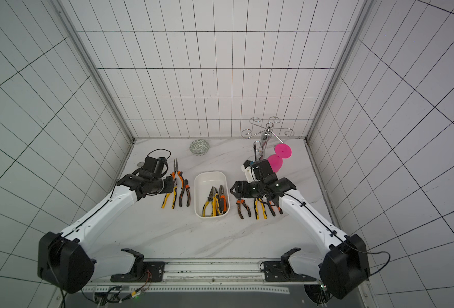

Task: Take the pliers out of the storage box
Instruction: Place the pliers at the center of the board.

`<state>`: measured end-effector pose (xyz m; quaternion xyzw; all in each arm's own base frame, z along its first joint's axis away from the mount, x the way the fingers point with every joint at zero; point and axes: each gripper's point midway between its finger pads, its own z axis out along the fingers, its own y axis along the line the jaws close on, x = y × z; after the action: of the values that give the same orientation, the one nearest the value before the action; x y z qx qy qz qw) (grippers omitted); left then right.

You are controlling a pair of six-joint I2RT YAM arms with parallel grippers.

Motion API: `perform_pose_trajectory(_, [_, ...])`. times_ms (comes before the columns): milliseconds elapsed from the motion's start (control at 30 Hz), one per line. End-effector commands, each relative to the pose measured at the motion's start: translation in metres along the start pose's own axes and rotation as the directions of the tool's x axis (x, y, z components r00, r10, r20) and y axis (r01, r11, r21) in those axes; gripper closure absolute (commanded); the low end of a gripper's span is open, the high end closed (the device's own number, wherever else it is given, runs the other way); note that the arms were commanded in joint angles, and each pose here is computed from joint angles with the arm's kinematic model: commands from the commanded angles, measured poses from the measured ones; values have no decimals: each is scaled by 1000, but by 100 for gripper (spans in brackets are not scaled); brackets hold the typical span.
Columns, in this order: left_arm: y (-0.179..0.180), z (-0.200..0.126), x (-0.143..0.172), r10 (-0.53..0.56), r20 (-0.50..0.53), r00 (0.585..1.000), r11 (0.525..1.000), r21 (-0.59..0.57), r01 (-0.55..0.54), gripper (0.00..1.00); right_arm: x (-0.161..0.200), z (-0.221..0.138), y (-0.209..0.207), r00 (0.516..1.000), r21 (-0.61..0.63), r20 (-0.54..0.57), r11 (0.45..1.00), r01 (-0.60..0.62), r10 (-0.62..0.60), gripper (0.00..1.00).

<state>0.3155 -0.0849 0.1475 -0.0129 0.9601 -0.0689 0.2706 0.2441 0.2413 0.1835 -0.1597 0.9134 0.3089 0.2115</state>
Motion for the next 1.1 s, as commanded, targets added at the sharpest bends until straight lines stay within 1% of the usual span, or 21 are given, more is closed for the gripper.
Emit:
perform_pose_trajectory(0, [17, -2, -22, 95, 119, 988, 995, -4, -96, 100, -26, -10, 28, 996, -50, 61, 997, 65, -62, 26])
perform_pose_trajectory(67, [37, 1, -23, 108, 127, 986, 994, -39, -103, 100, -25, -9, 33, 996, -59, 50, 995, 81, -78, 26])
perform_pose_trajectory(167, [68, 8, -21, 111, 109, 988, 990, -100, -101, 100, -23, -8, 39, 993, -64, 34, 991, 117, -115, 25])
perform_pose_trajectory(233, [85, 15, -17, 140, 86, 986, 982, -137, -128, 100, -21, -8, 41, 991, -64, 27, 989, 136, -135, 24])
perform_pose_trajectory(333, [102, 27, -10, 186, 48, 981, 967, -184, -175, 100, -20, -6, 42, 988, -63, 16, 986, 152, -151, 24])
perform_pose_trajectory(533, [122, 53, 1, 196, -46, 980, 955, -217, -201, 100, -23, -2, 42, 987, -61, 0, 986, 158, -158, 24])
perform_pose_trajectory(700, [130, 76, 12, 159, -138, 978, 955, -228, -188, 100, -23, 0, 41, 987, -55, -2, 986, 160, -161, 24])
perform_pose_trajectory(900, [142, 87, 19, 130, -198, 971, 943, -278, -183, 100, -24, 1, 38, 987, -40, 1, 986, 162, -162, 24])
perform_pose_trajectory(933, [143, 87, 20, 124, -200, 972, 943, -282, -178, 98, -25, 1, 38, 987, -38, 4, 986, 162, -162, 24])
perform_pose_trajectory(967, [143, 88, 20, 121, -201, 972, 944, -281, -175, 91, -25, 1, 37, 987, -35, 5, 986, 162, -162, 24])
perform_pose_trajectory(1000, [144, 88, 19, 110, -197, 974, 943, -289, -165, 83, -26, 0, 37, 987, -33, 8, 986, 163, -162, 24])
perform_pose_trajectory(1033, [144, 87, 18, 101, -192, 976, 943, -293, -156, 72, -27, 0, 37, 987, -30, 10, 986, 163, -163, 24])
perform_pose_trajectory(1067, [144, 85, 16, 93, -183, 979, 943, -300, -146, 63, -26, 0, 37, 987, -28, 8, 986, 163, -163, 24])
